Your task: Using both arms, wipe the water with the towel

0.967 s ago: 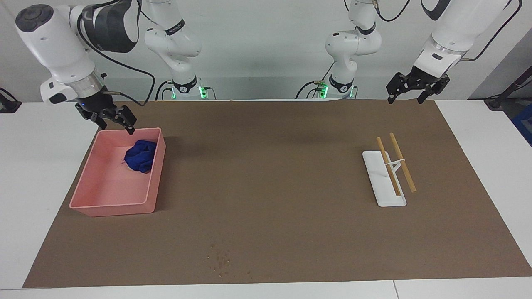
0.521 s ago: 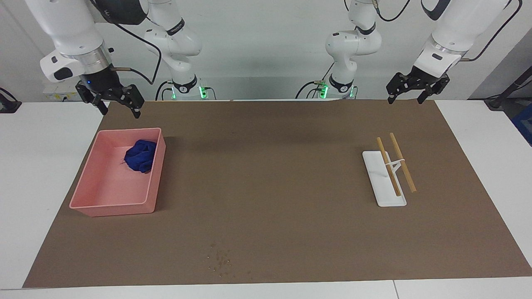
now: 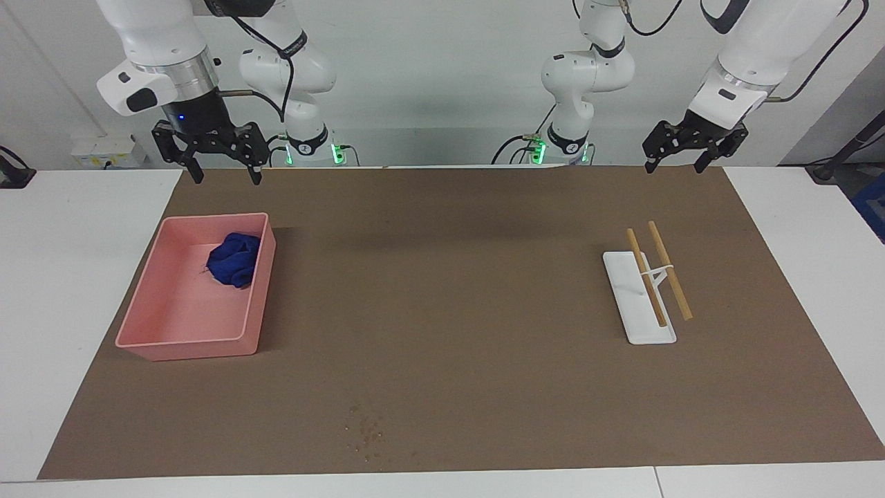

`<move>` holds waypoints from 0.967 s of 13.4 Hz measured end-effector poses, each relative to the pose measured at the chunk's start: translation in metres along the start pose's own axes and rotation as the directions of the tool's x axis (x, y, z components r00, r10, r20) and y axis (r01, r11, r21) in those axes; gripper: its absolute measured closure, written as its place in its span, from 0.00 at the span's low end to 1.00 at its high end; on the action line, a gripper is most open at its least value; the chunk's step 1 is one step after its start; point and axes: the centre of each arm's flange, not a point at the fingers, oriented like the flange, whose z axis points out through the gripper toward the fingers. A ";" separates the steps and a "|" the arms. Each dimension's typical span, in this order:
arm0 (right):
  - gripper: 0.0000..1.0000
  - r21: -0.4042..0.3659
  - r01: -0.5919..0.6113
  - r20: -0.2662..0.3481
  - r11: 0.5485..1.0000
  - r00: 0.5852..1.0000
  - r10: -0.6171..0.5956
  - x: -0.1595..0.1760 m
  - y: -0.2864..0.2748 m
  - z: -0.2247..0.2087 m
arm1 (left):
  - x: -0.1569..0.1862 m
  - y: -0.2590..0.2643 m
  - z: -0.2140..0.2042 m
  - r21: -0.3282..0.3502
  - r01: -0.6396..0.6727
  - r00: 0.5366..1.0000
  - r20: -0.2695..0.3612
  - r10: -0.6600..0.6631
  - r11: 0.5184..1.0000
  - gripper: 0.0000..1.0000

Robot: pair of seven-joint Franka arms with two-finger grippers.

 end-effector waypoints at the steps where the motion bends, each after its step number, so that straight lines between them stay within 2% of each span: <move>1: 0.00 -0.001 -0.001 0.011 1.000 1.000 0.001 -0.001 0.001 0.001 | 0.001 0.000 -0.001 0.000 0.000 1.000 -0.007 0.000 1.000 0.00; 5: 0.00 -0.008 -0.006 0.063 1.000 0.998 0.007 -0.006 0.005 0.005 | 0.010 -0.002 -0.008 -0.002 0.004 0.996 -0.092 -0.004 1.000 0.00; 13: 0.00 -0.011 -0.025 0.093 1.000 0.995 0.026 -0.009 0.015 0.005 | 0.011 0.000 -0.008 -0.002 0.001 0.995 -0.097 -0.001 1.000 0.00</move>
